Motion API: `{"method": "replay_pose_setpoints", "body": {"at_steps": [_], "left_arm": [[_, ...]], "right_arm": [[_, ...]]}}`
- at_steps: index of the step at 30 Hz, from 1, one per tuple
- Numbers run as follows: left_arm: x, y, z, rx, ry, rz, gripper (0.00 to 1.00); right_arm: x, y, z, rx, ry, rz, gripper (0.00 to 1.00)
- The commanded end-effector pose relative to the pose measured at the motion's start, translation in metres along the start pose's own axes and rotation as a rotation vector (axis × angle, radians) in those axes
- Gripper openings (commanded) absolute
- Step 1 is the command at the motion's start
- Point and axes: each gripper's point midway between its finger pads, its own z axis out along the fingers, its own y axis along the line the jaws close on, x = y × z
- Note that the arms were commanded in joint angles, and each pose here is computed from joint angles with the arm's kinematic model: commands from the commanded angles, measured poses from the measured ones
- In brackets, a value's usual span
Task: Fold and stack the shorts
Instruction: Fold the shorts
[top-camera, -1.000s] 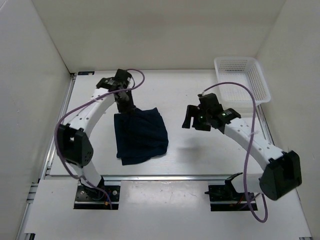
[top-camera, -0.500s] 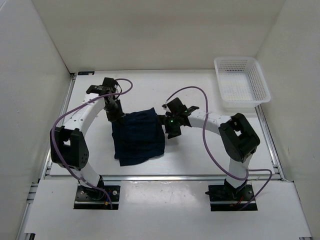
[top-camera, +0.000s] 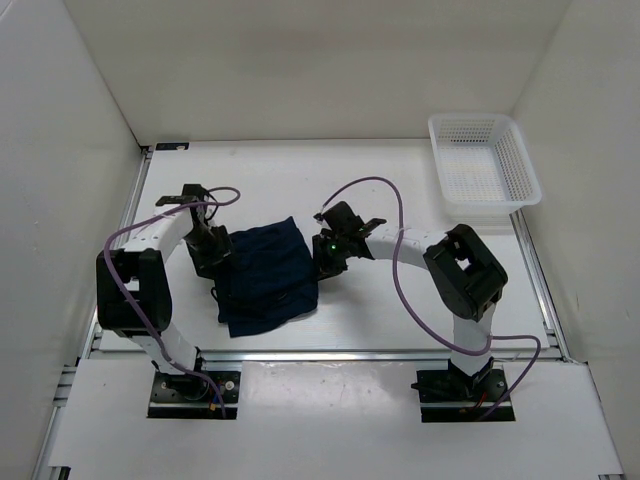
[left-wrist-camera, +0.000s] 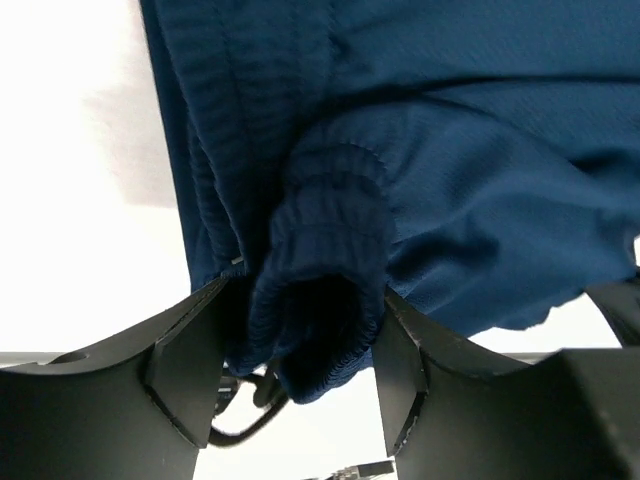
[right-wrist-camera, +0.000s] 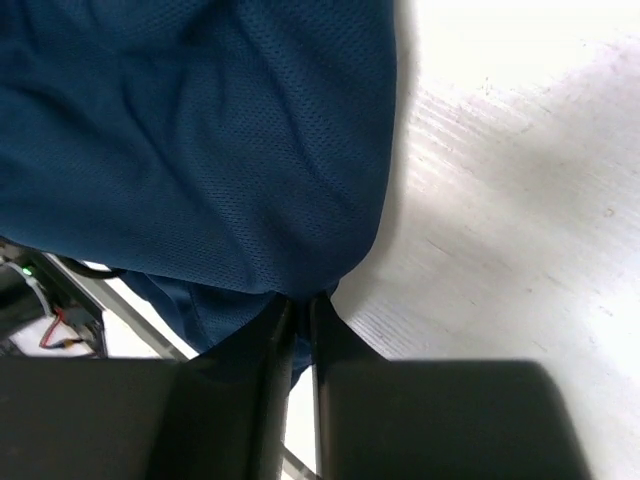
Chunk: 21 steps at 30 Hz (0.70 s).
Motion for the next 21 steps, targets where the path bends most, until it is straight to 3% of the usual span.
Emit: {"method": "replay_pose_setpoints", "body": {"at_steps": [1,3,5,6,9,10,12,13,14,16,17,21], "left_arm": [[-0.012,-0.002,0.004,0.048,-0.035,-0.009,0.67],[-0.017,0.003,0.004,0.032,-0.054,-0.018,0.67],[-0.017,0.009,0.006,0.017,-0.053,-0.032,0.67],[-0.02,0.011,0.009,0.004,-0.06,-0.043,0.67],[-0.022,0.018,0.012,-0.001,-0.056,-0.066,0.67],[-0.021,0.018,0.014,-0.004,-0.048,-0.067,0.67],[-0.025,0.02,0.017,-0.004,-0.05,-0.086,0.67],[-0.025,0.02,0.017,-0.004,-0.05,-0.086,0.65],[-0.024,0.021,0.02,-0.008,-0.04,-0.087,0.65],[-0.025,0.021,0.024,-0.01,-0.036,-0.088,0.65],[-0.024,0.022,0.028,-0.015,-0.024,-0.091,0.65],[-0.023,0.006,0.031,-0.027,-0.033,-0.021,0.65]], "right_arm": [[-0.008,0.004,0.004,-0.017,-0.028,-0.013,0.31],[-0.004,0.001,0.006,-0.007,-0.012,-0.006,0.6],[-0.002,-0.001,0.008,0.016,-0.012,-0.018,0.81],[0.002,-0.007,0.01,0.036,0.001,-0.01,0.85],[0.001,-0.01,0.012,0.051,0.003,-0.006,0.87],[0.003,-0.012,0.014,0.055,0.011,-0.003,0.84],[0.002,-0.007,0.018,0.024,0.009,-0.009,0.63],[0.006,-0.002,0.019,0.012,0.02,-0.009,0.51],[0.004,0.001,0.019,-0.003,0.014,-0.014,0.25],[0.004,0.0,0.02,-0.005,0.011,-0.006,0.05],[0.01,-0.004,0.019,0.008,0.015,0.007,0.0],[0.009,-0.019,0.009,0.049,-0.046,0.05,0.0]]}}
